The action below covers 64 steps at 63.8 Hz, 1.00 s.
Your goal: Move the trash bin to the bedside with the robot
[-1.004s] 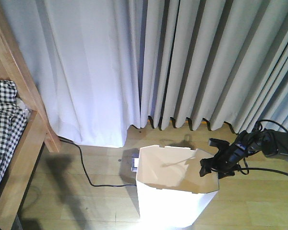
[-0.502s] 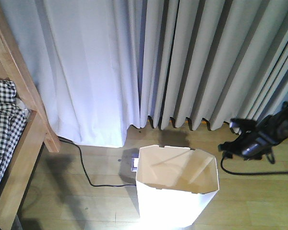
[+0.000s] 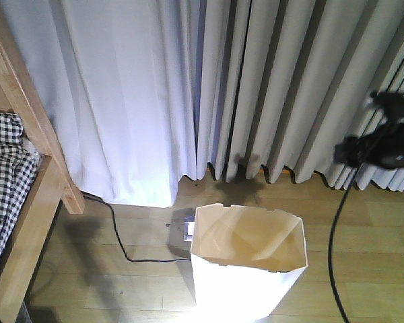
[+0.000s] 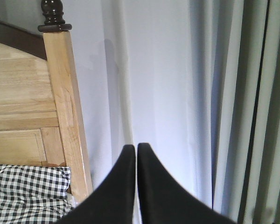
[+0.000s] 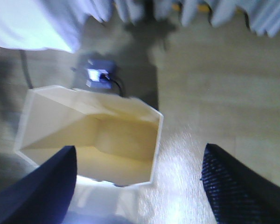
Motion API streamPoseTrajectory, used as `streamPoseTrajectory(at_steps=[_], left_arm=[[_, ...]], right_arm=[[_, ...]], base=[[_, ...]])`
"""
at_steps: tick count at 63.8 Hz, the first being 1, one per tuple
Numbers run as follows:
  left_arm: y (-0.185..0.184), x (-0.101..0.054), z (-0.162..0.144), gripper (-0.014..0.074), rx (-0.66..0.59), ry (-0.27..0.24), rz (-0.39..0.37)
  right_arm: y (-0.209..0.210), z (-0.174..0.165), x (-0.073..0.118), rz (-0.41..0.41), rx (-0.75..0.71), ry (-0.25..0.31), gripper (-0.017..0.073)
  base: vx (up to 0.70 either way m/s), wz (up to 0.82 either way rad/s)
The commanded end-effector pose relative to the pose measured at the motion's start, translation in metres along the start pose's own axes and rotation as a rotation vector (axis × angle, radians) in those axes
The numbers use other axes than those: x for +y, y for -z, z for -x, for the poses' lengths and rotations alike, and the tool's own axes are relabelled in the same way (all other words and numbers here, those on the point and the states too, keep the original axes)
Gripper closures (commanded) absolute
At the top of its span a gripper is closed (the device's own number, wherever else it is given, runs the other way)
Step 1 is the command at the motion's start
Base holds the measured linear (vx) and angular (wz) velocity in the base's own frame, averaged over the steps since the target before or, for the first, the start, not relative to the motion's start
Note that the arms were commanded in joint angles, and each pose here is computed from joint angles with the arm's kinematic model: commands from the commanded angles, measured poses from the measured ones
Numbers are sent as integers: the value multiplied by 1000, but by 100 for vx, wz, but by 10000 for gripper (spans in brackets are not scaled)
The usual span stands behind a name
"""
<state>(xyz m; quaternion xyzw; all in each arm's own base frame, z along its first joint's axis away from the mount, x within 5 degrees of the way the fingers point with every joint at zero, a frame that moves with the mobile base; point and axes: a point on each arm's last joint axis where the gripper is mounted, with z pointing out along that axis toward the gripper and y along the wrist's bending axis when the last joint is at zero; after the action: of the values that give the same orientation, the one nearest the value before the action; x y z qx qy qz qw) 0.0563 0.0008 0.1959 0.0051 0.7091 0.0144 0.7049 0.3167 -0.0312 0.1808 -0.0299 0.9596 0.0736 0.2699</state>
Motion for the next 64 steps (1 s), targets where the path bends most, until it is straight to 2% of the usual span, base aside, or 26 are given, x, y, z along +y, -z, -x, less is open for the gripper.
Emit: streamPoseTrajectory(at_steps=[1, 11, 17, 31, 41, 56, 64], left_arm=[[0, 0, 3, 600, -70, 23, -7], [0, 0, 3, 600, -70, 23, -7], [0, 0, 3, 600, -70, 23, -7], [0, 0, 3, 600, -70, 23, -7], [0, 0, 3, 600, -70, 23, -7], [0, 0, 3, 600, -70, 23, -7], [0, 0, 3, 600, -70, 23, -7]], right_arm=[[59, 18, 13, -12, -149, 67, 38], [140, 18, 28, -110, -348, 160, 38], [175, 8, 35, -177, -400, 237, 38], [209, -31, 55, -232, -516, 315, 38], [212, -71, 62, -242, -627, 312, 38], [215, -133, 66, -260, -898, 200, 38], [217, -160, 66, -312, -1096, 207, 38]], base=[[0, 0], [0, 0], [0, 0], [0, 0], [0, 0], [0, 0], [0, 0]])
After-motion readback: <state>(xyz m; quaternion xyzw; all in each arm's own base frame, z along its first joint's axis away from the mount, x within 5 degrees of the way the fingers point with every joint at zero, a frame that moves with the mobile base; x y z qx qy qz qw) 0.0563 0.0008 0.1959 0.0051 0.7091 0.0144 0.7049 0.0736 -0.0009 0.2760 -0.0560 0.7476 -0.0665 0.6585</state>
